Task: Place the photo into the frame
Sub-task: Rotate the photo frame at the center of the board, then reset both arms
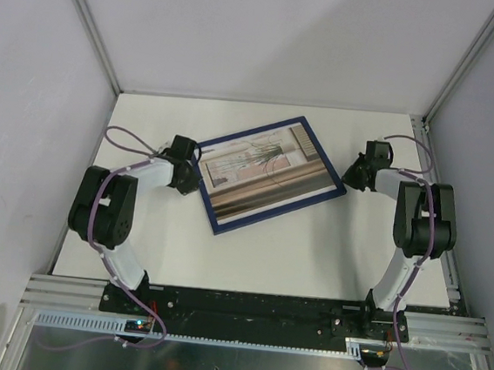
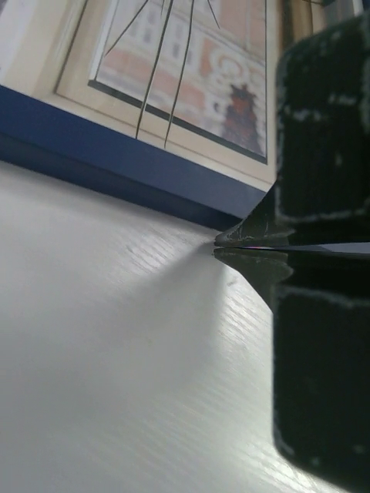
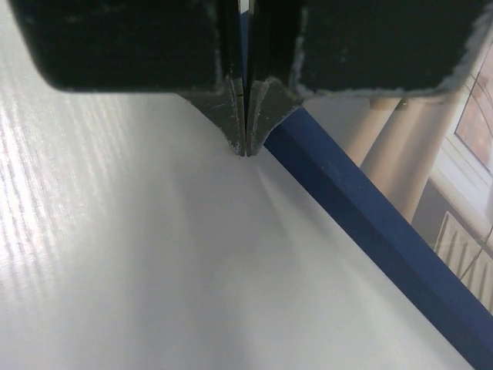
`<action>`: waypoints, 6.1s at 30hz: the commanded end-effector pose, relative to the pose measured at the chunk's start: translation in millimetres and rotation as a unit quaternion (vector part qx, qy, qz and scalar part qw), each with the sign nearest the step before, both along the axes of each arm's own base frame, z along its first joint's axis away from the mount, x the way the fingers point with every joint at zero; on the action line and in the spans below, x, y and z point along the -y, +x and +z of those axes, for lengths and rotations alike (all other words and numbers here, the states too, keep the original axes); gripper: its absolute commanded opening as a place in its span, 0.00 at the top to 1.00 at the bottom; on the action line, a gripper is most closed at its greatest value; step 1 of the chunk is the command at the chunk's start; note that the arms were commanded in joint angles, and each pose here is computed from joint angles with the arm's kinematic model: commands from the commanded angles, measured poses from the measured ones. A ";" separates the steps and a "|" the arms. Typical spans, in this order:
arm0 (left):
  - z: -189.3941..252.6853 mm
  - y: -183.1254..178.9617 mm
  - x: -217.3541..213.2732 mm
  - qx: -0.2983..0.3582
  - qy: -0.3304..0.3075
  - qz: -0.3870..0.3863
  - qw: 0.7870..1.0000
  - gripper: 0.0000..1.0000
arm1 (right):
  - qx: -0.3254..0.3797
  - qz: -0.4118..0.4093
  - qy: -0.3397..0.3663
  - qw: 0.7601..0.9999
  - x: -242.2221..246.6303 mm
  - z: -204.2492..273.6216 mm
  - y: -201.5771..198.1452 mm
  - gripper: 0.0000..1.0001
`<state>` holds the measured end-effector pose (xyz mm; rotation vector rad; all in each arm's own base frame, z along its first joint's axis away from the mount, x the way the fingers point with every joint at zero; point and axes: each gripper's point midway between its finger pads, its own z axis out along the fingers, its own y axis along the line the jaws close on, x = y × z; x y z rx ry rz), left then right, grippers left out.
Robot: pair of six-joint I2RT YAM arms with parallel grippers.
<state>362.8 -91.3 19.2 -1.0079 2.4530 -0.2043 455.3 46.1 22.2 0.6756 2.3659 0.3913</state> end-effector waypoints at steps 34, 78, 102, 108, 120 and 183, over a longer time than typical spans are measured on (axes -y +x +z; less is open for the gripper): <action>-7.9 112.7 85.8 0.022 -0.051 -0.210 0.976 0.92 | -0.023 0.234 0.030 0.971 -176.9 22.7 -252.4 1.00; 43.9 -67.1 22.7 0.057 -0.060 -0.048 0.995 1.00 | 0.043 0.082 0.001 0.996 -30.9 60.7 -19.1 1.00; 11.5 -16.1 51.1 0.021 -0.081 -0.068 0.994 1.00 | -0.078 0.088 -0.046 0.992 -29.1 1.9 -72.6 1.00; 9.8 -4.6 53.1 0.022 -0.076 -0.070 0.994 1.00 | -0.080 0.094 -0.035 0.992 -34.0 -1.0 -86.5 1.00; 13.0 36.2 62.6 0.036 -0.061 -0.097 0.993 1.00 | -0.075 0.117 -0.024 0.990 -57.6 2.3 -133.1 1.00; 199.9 -80.4 24.1 0.320 0.027 -0.262 0.910 0.00 | 0.184 0.165 0.019 0.969 -92.7 195.3 -144.3 0.20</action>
